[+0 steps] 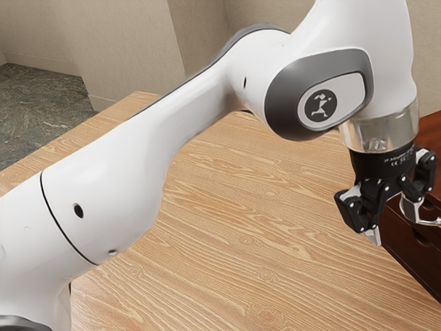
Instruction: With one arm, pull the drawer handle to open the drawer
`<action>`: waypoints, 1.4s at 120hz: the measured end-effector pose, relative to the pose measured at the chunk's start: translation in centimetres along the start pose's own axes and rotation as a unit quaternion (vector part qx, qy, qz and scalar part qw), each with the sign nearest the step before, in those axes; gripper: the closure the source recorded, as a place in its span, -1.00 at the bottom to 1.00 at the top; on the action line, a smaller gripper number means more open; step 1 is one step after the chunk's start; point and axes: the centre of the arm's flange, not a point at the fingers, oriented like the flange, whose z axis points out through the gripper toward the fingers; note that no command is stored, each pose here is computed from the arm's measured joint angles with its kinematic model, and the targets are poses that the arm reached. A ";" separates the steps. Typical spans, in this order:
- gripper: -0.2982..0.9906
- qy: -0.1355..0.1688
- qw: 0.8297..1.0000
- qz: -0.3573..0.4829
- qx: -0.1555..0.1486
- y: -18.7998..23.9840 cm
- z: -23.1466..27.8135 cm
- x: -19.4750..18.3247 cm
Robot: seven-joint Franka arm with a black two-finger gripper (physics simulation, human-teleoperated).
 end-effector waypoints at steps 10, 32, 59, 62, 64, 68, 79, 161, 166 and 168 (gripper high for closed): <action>-0.08 -0.001 1.000 0.000 0.000 0.0 0.0 0.0; -0.05 -0.002 1.000 -0.002 0.001 0.0 0.1 0.5; -0.04 -0.013 1.000 -0.013 0.005 0.3 0.8 3.1; -0.04 -0.011 1.000 -0.013 0.005 0.3 0.8 3.2; -0.04 -0.010 1.000 -0.013 0.004 0.3 0.7 3.3; -0.04 -0.007 1.000 -0.013 0.004 0.3 0.7 3.4; -0.03 -0.003 1.000 -0.011 0.004 0.3 0.7 3.5; -0.03 0.006 0.999 -0.039 -0.023 1.3 1.1 5.0; -0.03 0.006 0.999 -0.039 -0.028 1.4 1.0 5.0; -0.03 0.005 0.999 -0.038 -0.029 1.4 1.0 4.9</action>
